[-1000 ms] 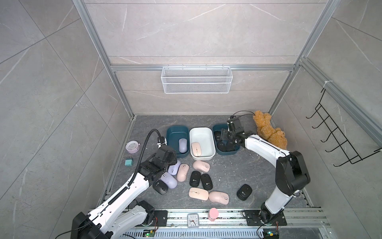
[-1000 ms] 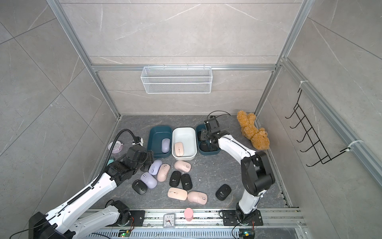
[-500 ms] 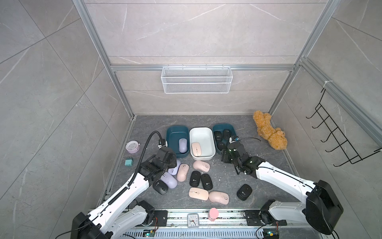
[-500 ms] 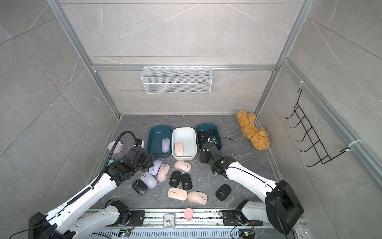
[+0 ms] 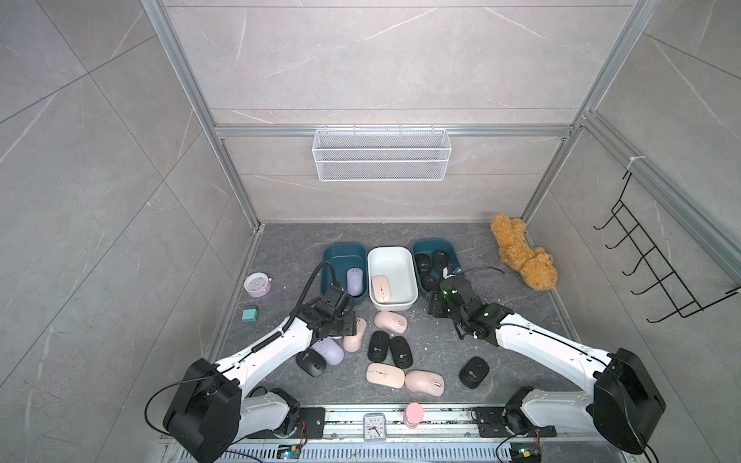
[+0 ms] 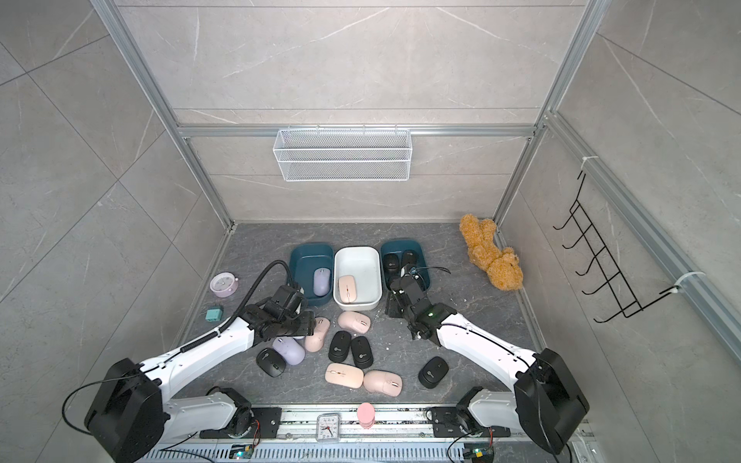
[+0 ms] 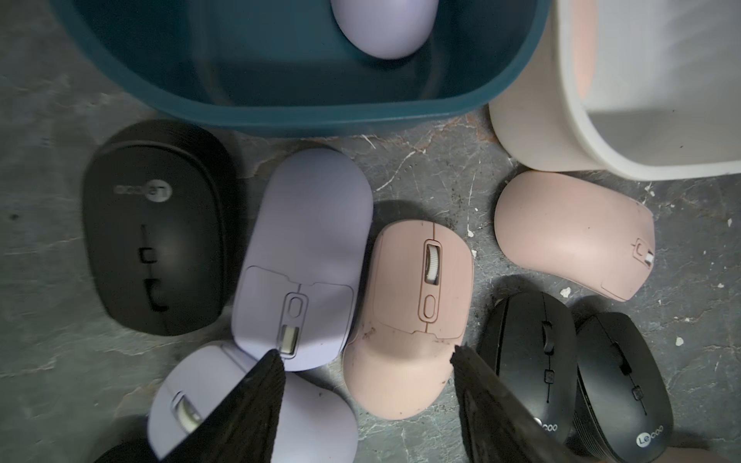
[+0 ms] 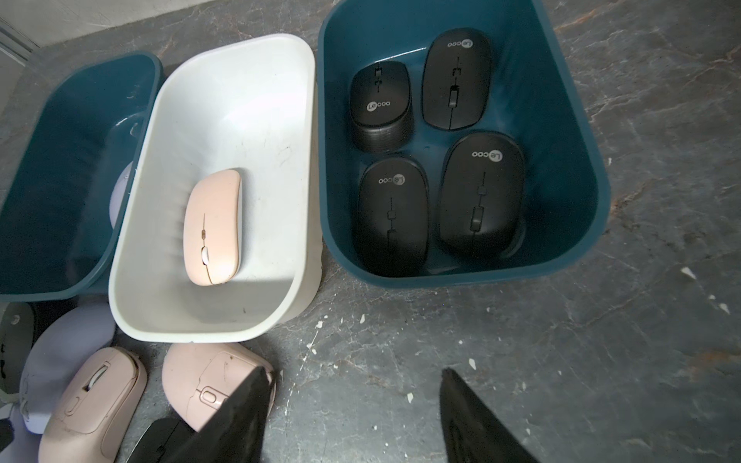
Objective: Place the mice by color into the storage box
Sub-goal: Pick up the mouse from the center of the board.
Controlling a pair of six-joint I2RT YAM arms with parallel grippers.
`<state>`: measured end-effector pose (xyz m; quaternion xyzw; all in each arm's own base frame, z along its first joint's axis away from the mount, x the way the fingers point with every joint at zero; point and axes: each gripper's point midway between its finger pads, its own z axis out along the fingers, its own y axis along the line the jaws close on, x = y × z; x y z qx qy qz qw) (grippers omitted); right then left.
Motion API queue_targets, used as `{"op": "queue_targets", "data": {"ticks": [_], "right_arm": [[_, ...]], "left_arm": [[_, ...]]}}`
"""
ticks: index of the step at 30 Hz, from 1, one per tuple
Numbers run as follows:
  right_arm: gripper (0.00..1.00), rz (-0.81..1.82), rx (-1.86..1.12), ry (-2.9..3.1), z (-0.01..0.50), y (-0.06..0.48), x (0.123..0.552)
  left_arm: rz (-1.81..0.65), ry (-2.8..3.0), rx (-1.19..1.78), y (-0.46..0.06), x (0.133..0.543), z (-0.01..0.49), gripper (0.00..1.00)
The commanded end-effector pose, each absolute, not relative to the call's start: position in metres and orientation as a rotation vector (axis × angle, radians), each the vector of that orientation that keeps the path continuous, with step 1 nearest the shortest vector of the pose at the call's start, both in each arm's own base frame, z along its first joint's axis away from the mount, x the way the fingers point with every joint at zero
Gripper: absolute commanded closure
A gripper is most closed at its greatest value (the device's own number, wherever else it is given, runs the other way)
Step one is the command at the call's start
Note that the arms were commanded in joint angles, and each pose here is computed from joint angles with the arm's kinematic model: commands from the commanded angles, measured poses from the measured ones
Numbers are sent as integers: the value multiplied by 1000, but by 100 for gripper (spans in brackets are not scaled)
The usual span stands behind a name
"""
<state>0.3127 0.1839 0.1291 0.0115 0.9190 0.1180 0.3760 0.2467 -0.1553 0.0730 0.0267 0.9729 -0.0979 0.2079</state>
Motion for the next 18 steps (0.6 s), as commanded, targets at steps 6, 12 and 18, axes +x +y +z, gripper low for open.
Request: {"op": "queue_targets", "data": {"ticks": [6,12,18], "right_arm": [[32,294,3,2361,130,191,317],[32,278,6,2373,125,191,320],[32,288,-1,2381,125,197,324]], "left_arm": [[-383,2752,119,-177,248,58,31],[-377,2789,146,-181,246,47,31],[-372,2810,173,-186,244,40,31]]}}
